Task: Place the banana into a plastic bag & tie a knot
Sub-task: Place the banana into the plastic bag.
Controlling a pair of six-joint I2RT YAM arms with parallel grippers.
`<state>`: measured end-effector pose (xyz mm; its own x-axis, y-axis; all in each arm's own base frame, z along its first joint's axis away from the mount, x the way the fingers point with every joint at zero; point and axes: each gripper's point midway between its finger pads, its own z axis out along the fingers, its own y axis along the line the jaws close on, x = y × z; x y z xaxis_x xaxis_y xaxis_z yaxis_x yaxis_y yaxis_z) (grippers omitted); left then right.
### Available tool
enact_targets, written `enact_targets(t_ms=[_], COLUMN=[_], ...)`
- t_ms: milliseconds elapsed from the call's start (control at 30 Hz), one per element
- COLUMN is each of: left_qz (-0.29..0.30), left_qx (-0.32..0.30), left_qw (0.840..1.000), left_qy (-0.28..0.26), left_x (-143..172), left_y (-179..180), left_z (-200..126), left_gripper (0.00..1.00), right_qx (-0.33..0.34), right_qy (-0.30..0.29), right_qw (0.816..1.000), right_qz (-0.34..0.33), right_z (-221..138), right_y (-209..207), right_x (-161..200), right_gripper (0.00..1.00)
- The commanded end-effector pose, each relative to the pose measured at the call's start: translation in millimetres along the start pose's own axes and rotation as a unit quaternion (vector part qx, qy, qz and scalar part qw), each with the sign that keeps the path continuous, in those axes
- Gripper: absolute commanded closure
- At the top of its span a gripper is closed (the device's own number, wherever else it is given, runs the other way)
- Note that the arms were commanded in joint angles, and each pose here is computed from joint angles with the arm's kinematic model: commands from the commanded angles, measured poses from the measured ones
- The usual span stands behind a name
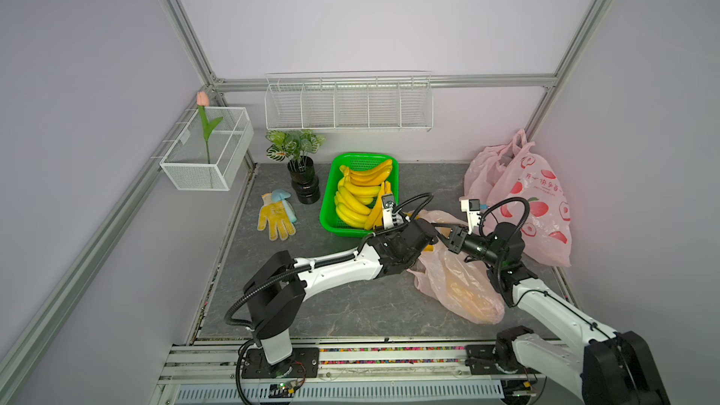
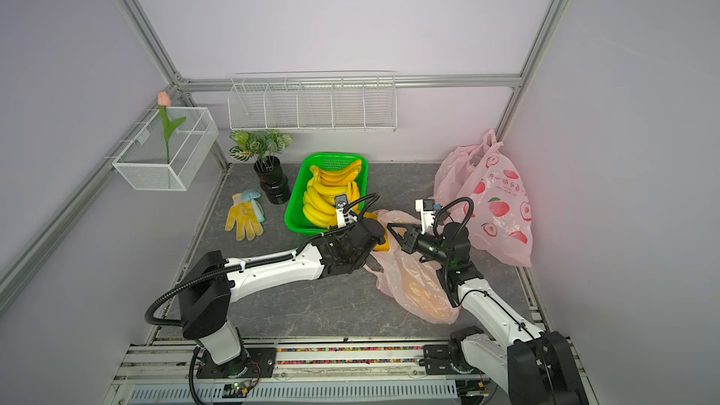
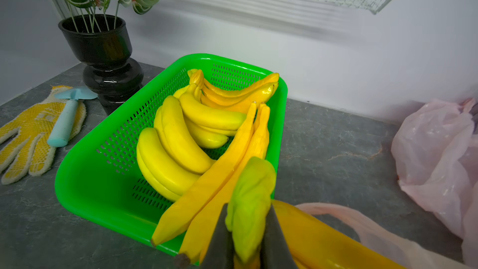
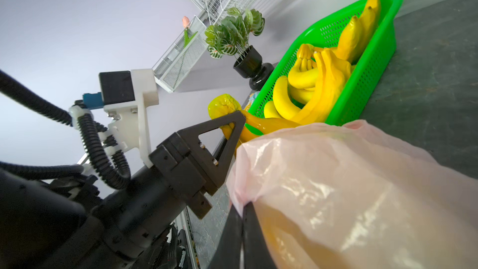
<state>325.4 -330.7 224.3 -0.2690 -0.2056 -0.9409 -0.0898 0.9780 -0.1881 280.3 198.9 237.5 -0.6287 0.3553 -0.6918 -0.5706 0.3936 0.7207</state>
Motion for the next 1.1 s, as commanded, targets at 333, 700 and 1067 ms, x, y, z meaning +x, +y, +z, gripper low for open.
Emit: enact_targets(t_ms=[333,700,1067], left_qz=[-0.042,-0.077,-0.039], left_qx=[0.149,0.212,0.245], left_qw=[0.986,0.966,0.945], left_qy=[0.054,0.122,0.211], left_x=[40,84,141], left_y=[-91,-108,-113], left_z=[-16,-20,-12], left_gripper=[1.00,0.84,0.72], right_qx=[-0.011,0.007,0.072], right_qy=[-0.033,-0.050,-0.056], right_qw=[0.999,0.999,0.996], right_qz=[-0.004,0.013,0.015], right_z=[-20,-25,-43], right_y=[4,-14,-41], right_x=[10,6,12], right_gripper=[0.94,0.94,0.94])
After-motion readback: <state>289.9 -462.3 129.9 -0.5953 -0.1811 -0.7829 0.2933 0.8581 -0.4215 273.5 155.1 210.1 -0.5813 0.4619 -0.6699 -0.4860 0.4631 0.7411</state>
